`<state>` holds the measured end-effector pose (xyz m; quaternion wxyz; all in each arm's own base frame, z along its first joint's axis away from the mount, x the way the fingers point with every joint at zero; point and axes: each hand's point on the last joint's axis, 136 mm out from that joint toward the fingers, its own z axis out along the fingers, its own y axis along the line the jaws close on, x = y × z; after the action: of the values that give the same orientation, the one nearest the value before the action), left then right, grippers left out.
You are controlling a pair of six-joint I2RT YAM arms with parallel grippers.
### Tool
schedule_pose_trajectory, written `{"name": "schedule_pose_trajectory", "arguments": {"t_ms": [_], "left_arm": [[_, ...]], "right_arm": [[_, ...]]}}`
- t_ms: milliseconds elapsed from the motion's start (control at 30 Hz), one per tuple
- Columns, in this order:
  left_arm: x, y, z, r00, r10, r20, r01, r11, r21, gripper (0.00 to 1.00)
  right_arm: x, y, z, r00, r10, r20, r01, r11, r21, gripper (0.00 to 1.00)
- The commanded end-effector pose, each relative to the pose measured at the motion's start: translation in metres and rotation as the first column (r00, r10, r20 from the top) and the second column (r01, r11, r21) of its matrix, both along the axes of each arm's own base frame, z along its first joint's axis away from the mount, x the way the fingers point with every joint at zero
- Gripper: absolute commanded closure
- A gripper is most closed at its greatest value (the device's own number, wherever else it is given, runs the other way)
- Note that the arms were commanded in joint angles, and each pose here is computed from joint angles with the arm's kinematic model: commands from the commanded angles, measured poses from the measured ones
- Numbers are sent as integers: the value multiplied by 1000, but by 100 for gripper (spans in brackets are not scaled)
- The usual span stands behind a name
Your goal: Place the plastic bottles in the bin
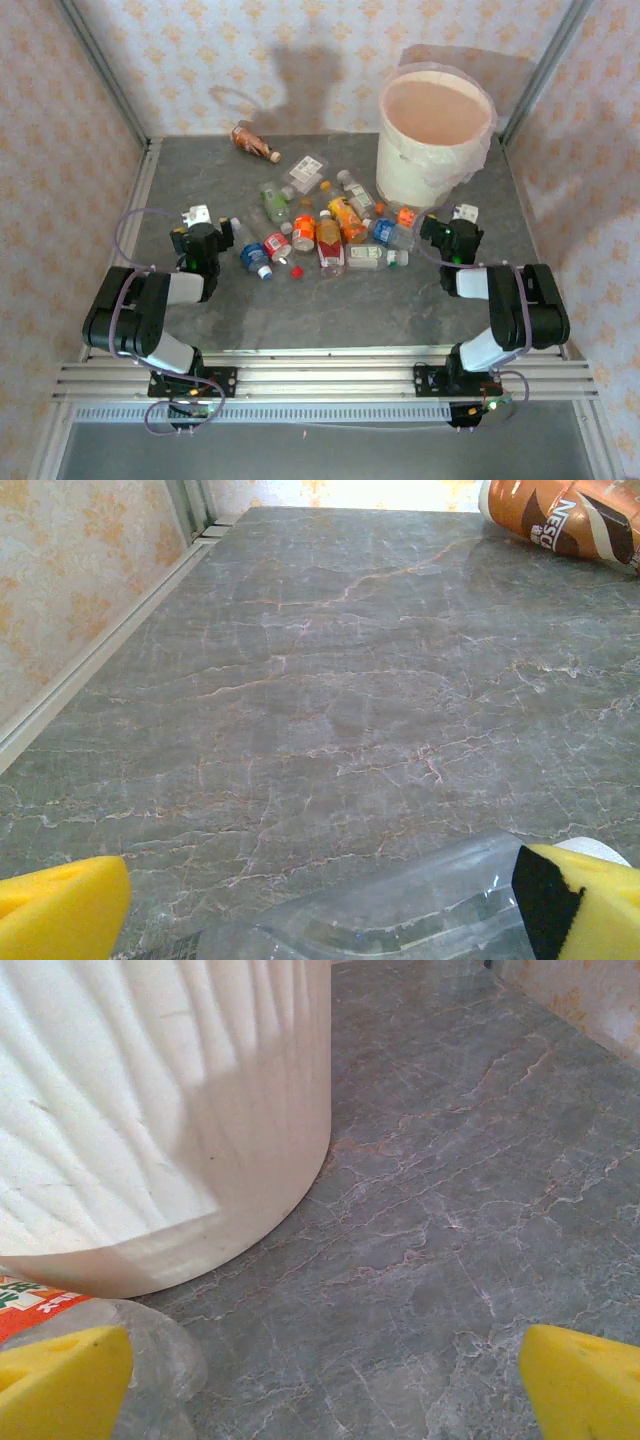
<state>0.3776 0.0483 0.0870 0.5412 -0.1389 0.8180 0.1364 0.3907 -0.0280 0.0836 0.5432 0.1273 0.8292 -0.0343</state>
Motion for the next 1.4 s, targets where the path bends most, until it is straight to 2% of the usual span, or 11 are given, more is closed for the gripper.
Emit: {"name": "schedule_pose_trajectory", "arguments": {"t_ms": [0, 933, 1167, 1267, 1367], "left_arm": [[3, 2, 12, 999, 16, 32, -17, 1000, 13, 0], [3, 3, 14, 999, 16, 40, -17, 1000, 14, 0], [0, -4, 42, 1000, -24, -19, 24, 1000, -9, 0], [-9, 0, 56, 1000, 15, 6, -14, 999, -45, 0], [-21, 4, 71, 997, 72, -9, -73, 992, -104, 0]], "right_arm": [[2, -3, 6, 1000, -12, 20, 13, 1000, -16, 1], [1, -3, 6, 1000, -11, 23, 11, 1000, -17, 1], [-3, 6, 37, 999, 37, 12, -36, 999, -11, 1], [-12, 5, 56, 1000, 4, 11, -5, 999, 51, 1], [-20, 9, 70, 999, -49, 6, 46, 976, 214, 1]]}}
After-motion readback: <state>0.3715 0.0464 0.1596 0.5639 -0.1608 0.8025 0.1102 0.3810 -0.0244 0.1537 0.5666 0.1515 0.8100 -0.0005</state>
